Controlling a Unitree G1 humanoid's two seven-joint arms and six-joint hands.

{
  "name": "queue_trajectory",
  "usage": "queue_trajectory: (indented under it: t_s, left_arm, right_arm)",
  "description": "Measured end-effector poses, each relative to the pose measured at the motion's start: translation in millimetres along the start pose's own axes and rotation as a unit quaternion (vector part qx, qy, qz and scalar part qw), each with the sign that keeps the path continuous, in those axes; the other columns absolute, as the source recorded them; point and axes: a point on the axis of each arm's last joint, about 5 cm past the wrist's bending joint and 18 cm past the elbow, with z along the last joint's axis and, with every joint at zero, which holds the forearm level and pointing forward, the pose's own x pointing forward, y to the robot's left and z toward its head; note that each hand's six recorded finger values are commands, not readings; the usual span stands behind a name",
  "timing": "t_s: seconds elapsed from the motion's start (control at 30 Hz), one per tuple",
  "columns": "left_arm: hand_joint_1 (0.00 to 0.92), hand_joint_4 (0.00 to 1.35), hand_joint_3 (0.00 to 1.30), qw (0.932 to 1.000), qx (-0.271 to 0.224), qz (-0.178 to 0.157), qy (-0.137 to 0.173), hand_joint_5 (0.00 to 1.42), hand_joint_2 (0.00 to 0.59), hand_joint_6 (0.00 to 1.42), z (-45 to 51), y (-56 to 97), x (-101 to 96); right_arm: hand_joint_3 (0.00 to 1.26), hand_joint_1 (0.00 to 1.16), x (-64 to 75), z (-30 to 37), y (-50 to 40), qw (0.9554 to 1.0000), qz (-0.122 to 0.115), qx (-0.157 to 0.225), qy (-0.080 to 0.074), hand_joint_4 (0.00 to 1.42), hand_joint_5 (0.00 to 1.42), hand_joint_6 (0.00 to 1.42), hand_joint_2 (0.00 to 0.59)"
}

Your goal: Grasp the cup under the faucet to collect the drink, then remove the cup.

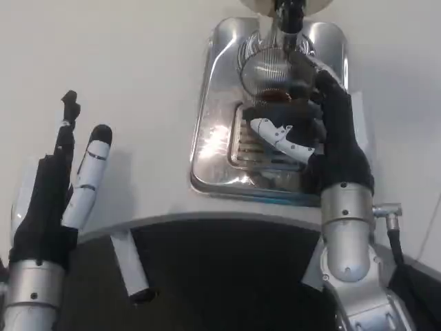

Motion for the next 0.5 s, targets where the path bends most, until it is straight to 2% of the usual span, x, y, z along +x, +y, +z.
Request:
queue_trajectory:
  t_s: [0.07, 0.2, 0.5]
  left_arm:
    - [0.0, 0.0, 0.0, 1.0, 0.0, 0.0, 0.0, 0.0, 0.29, 0.0, 0.5, 0.2, 0.0]
    - [0.0, 0.0, 0.0, 1.0, 0.0, 0.001, -0.001, 0.0, 0.278, 0.0, 1.3, 0.6, 0.1]
    - [0.0, 0.0, 0.0, 1.0, 0.0, 0.002, 0.0, 0.0, 0.277, 0.0, 1.3, 0.7, 0.2]
  right_arm:
    - [0.56, 1.16, 0.7, 0.5, 1.7, 0.9999, -0.015, -0.005, -0.002, 0.52, 0.59, 0.79, 0.46]
    - [0.61, 1.16, 0.5, 0.9, 4.4, 0.9994, -0.032, -0.013, -0.004, 0.58, 0.64, 0.84, 0.46]
    - [0.63, 1.16, 1.2, -0.2, 4.6, 0.9991, -0.037, -0.019, -0.006, 0.6, 0.68, 0.89, 0.455]
